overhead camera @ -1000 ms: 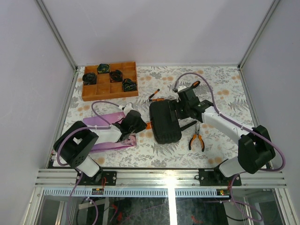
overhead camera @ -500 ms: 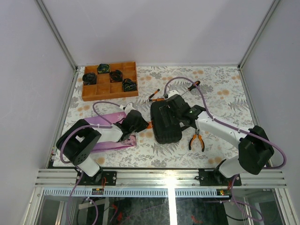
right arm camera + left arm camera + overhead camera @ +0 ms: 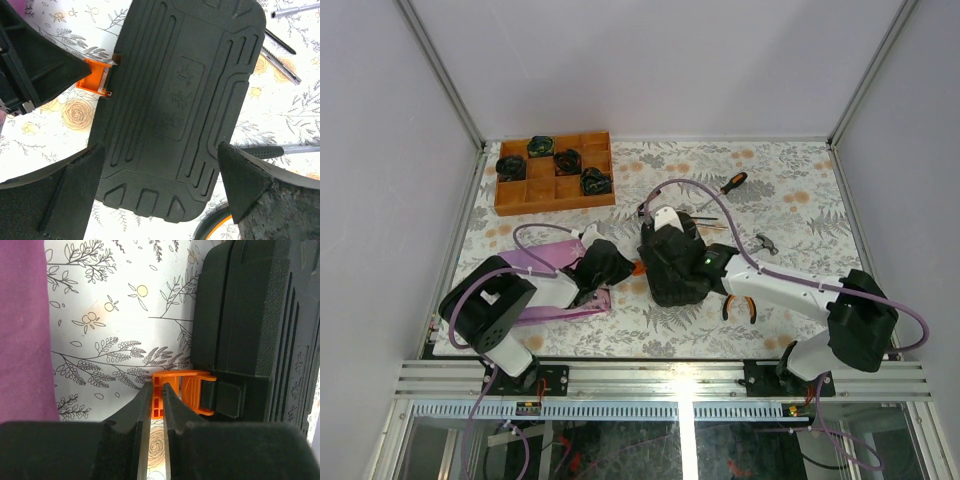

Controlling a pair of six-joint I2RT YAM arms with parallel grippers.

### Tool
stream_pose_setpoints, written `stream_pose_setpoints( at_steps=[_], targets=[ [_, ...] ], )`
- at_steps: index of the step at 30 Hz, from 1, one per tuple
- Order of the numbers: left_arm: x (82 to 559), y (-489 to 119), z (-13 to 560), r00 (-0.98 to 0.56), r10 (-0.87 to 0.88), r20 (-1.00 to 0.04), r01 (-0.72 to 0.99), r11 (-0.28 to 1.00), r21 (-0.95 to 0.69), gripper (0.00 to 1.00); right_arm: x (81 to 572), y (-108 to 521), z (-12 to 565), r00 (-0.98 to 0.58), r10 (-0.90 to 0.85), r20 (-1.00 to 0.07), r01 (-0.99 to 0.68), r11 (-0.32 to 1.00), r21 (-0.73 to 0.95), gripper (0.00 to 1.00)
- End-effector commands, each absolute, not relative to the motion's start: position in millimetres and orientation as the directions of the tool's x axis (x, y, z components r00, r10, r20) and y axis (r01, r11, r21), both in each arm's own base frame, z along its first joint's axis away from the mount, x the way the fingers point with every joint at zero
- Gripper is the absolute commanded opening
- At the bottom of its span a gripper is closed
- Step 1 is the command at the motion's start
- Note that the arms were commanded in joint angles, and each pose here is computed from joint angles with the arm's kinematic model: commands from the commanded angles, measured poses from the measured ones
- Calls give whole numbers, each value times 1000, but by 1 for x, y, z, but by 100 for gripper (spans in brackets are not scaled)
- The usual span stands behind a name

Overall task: Sort the tools into containers
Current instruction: Open the storage box at the center of the board.

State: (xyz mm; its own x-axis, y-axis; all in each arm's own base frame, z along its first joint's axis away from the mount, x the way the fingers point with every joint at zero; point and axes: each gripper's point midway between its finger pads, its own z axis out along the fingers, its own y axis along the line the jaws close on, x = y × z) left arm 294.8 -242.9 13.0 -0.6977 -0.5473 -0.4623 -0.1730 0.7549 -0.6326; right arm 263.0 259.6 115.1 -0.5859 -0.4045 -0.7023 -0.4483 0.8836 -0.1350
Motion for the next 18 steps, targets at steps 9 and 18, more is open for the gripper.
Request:
stream_pose_setpoints(
  at_steps=[9,18],
  targets=[
    [229,-204,-52,-803,-472,-363,-287,841,-459,4,257,291,92,-502,-490,-713,-419,859,-295,99],
    [220,-197,-59,-812,-461,-358,-293,853,-433,2,257,283,74,-515,-540,-666,-375,840,-391,99]
  ],
)
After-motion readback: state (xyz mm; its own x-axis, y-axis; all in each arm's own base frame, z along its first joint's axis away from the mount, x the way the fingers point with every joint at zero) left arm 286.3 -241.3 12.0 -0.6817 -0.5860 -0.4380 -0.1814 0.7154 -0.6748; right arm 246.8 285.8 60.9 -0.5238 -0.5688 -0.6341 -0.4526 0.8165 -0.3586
